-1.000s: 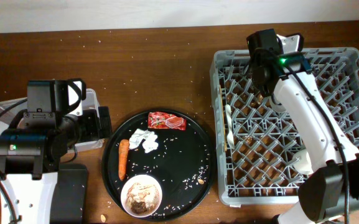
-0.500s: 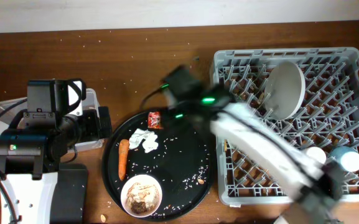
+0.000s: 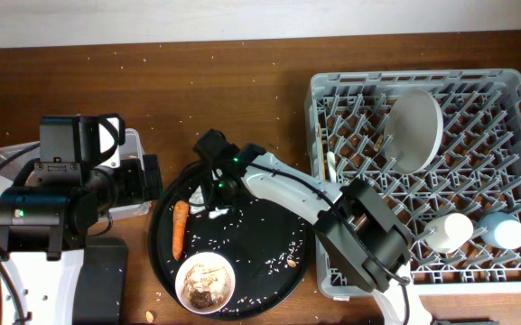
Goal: Sort waste into correct bins and load items into the dishwasher rack
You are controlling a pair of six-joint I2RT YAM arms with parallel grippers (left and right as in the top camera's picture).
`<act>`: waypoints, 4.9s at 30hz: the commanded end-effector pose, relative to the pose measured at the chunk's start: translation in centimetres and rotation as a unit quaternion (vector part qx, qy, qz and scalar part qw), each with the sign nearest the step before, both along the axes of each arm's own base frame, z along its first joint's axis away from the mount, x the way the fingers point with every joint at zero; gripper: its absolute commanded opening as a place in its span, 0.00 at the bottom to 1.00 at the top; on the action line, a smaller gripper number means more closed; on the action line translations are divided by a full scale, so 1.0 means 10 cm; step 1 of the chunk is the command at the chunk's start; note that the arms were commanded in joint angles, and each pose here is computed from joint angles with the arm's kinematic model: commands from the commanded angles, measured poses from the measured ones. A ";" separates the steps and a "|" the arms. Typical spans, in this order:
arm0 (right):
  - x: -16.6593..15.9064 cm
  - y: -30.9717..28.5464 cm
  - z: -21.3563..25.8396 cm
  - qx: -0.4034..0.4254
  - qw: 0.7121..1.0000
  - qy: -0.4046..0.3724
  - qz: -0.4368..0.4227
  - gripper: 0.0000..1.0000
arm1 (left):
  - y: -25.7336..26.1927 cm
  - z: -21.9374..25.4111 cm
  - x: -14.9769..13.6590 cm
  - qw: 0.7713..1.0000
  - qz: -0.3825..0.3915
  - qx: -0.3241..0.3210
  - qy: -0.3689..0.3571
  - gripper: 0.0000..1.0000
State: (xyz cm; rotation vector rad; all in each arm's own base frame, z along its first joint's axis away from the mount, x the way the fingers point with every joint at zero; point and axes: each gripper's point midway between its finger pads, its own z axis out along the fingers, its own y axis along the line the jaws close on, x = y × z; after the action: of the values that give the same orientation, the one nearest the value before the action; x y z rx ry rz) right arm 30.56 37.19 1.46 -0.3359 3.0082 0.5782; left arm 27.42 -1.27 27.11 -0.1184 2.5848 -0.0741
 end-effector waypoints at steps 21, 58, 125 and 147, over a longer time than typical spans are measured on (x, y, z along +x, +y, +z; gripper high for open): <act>0.00 -0.79 0.68 -0.031 0.998 -0.050 0.027 0.41 | -0.38 0.03 -0.10 0.993 -0.058 -0.099 0.017 0.99; -0.55 -2.49 3.21 0.033 0.934 -0.307 -0.179 0.99 | -0.70 -0.96 0.49 0.982 -0.088 0.046 0.159 0.00; -1.13 -3.02 3.39 -0.070 0.889 -0.436 -0.118 0.99 | -0.39 -2.69 -0.14 0.963 -0.022 0.038 0.267 0.42; -1.13 -3.02 3.39 -0.070 0.889 -0.436 -0.118 0.99 | 0.58 -0.51 0.17 0.966 0.164 -0.029 0.199 0.45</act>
State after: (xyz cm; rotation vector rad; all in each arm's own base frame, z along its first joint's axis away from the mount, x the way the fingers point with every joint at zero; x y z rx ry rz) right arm 19.26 7.23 35.01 -0.1788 2.1748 0.1178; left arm 30.25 5.49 21.63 -0.6713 2.8851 -0.0046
